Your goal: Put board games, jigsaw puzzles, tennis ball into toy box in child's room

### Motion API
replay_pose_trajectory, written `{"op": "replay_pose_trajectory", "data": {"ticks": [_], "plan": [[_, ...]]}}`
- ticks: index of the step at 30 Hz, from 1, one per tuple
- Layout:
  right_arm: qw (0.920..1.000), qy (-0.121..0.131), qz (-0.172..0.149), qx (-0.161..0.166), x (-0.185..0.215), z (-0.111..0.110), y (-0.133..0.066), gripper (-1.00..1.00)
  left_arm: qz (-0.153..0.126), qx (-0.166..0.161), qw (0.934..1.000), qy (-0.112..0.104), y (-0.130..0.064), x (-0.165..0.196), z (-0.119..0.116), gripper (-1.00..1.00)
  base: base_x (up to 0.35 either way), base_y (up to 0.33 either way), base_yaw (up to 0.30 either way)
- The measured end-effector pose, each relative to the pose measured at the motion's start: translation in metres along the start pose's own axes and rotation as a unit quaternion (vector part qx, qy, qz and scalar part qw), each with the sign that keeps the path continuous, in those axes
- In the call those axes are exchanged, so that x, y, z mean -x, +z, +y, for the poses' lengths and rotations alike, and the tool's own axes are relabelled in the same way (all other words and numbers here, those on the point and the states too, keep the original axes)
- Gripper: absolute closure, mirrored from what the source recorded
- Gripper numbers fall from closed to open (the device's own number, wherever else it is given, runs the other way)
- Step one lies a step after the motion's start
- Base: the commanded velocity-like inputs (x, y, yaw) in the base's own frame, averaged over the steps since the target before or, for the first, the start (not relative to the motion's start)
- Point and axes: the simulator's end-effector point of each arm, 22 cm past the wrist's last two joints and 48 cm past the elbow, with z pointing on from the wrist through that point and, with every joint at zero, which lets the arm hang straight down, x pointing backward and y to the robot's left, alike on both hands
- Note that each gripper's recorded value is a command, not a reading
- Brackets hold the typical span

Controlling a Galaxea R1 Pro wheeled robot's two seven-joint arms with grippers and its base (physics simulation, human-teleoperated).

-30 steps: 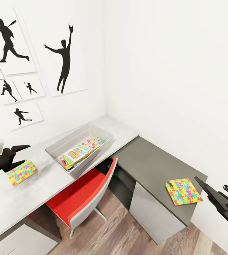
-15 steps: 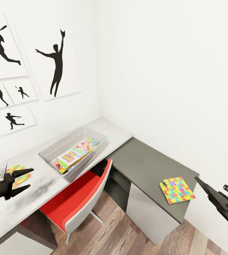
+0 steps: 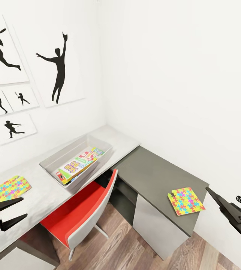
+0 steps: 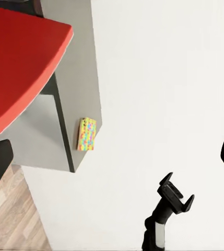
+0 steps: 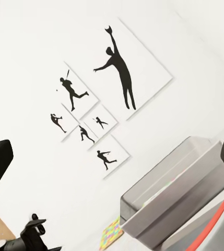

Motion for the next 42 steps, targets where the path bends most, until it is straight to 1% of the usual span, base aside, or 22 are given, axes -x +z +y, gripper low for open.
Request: {"op": "replay_pose_trajectory", "data": {"ticks": [2,3,5,10,14,21,25,26,28,29,33,34,37,42], "plan": [[1.0000,0.000,-0.001,0.000,0.000,0.000,0.000,-1.00,0.009,0.000,0.9999,0.011,0.000,-0.006,0.001,-1.00,0.000,0.000,-0.002],[1.0000,0.001,-0.001,0.000,-0.001,0.000,0.000,-1.00,0.018,0.003,0.9995,0.024,0.000,-0.010,0.003,-1.00,0.000,0.000,-0.001],[1.0000,0.001,-0.001,0.000,-0.001,0.000,0.000,-1.00,0.025,0.010,0.9989,0.038,0.000,-0.014,0.006,-1.00,0.000,0.000,0.000],[1.0000,-0.004,-0.003,0.000,-0.001,0.000,0.001,-1.00,0.040,0.028,0.9966,0.067,0.000,-0.019,0.014,-1.00,0.000,0.000,0.000],[0.9999,-0.013,-0.005,-0.001,0.000,-0.001,0.001,-1.00,0.042,0.032,0.9958,0.075,0.001,-0.018,0.016,-1.00,0.000,0.000,0.000],[0.9998,-0.016,-0.006,-0.002,-0.001,-0.001,0.001,-1.00,0.039,0.042,0.9951,0.081,0.001,-0.016,0.021,-1.00,0.000,0.000,0.000],[0.9998,-0.017,-0.007,-0.002,-0.001,-0.002,0.001,-1.00,0.033,0.049,0.9938,0.095,0.004,-0.010,0.020,-1.00,0.000,0.000,0.000],[0.9998,-0.017,-0.007,-0.003,-0.002,-0.002,0.001,-1.00,0.023,0.067,0.9914,0.110,0.007,0.001,0.022,-1.00,0.000,0.000,0.000],[0.9998,-0.018,-0.006,-0.004,-0.002,-0.003,0.002,-1.00,0.016,0.089,0.9885,0.121,0.008,0.009,0.027,-1.00,0.000,0.000,0.000],[0.9998,-0.018,-0.006,-0.004,-0.003,-0.003,0.002,-1.00,0.009,0.111,0.9854,0.129,0.009,0.016,0.033,-1.00,0.000,0.000,0.000],[0.9998,-0.020,-0.006,-0.005,-0.003,-0.003,0.002,-1.00,-0.004,0.154,0.9789,0.134,0.010,0.026,0.051,-1.00,0.000,0.000,0.000],[0.9997,-0.022,-0.007,-0.004,-0.003,-0.003,0.003,-1.00,-0.006,0.159,0.9781,0.134,0.010,0.027,0.053,-1.00,0.000,0.000,0.000],[0.9996,-0.028,-0.009,-0.004,-0.002,-0.003,0.003,-1.00,-0.011,0.169,0.9764,0.134,0.010,0.030,0.057,-1.00,0.000,0.000,0.000],[0.9994,-0.032,-0.010,-0.003,-0.002,-0.003,0.003,-1.00,-0.014,0.172,0.9759,0.133,0.011,0.031,0.058,-1.00,0.000,0.000,-0.003]]}}
